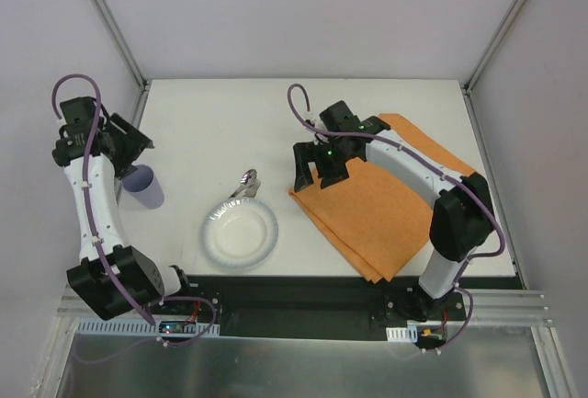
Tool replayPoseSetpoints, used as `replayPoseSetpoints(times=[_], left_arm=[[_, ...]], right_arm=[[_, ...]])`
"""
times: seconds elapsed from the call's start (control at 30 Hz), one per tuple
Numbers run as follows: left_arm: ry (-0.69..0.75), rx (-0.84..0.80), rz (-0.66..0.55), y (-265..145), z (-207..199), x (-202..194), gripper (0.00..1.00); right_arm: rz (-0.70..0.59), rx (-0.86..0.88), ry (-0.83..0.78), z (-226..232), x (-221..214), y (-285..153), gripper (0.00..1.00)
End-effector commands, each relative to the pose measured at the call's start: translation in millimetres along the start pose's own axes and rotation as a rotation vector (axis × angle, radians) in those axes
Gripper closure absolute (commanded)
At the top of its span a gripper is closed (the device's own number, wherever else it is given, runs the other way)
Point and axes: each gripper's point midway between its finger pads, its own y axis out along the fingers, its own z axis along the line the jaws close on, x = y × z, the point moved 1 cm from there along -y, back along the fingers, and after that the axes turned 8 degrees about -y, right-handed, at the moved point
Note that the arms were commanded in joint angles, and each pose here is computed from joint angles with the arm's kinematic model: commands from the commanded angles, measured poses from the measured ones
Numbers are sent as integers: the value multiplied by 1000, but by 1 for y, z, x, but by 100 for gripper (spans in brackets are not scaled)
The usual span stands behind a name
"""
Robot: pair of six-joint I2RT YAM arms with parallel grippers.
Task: Set the dinner table for one person
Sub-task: Adjust the cup at the corner of the board.
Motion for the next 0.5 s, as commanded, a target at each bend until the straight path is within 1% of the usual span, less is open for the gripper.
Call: replayPoseSetpoints(times=[0.0,0.03,0.07,0.1,0.17,0.23,0.37,0.47], left_arm=[[101,-167,70,-18,-44,-43,34],[116,-176,80,-18,-46,-51,33],[114,-178,102,-13,-45,-62,33],[138,-196,122,-16,-49,-76,33],[137,-181,162,-11,-43,-93,33],[159,-181,182,-12,-40,-105,34],[172,-173,196,-11,-28,-117,33],[176,-188,212,-15,-27,-123,33]], right_arm=[[11,112,-66,17,-5,29,8],[-3,114,-77,18,-3,35,8],[26,114,-75,17,-11,46,8],[23,114,-84,19,-11,52,9],[57,115,-89,21,-21,67,9],[56,116,-99,25,-23,77,9],[90,124,-132,40,-34,99,12],[111,143,-133,46,-40,114,14]])
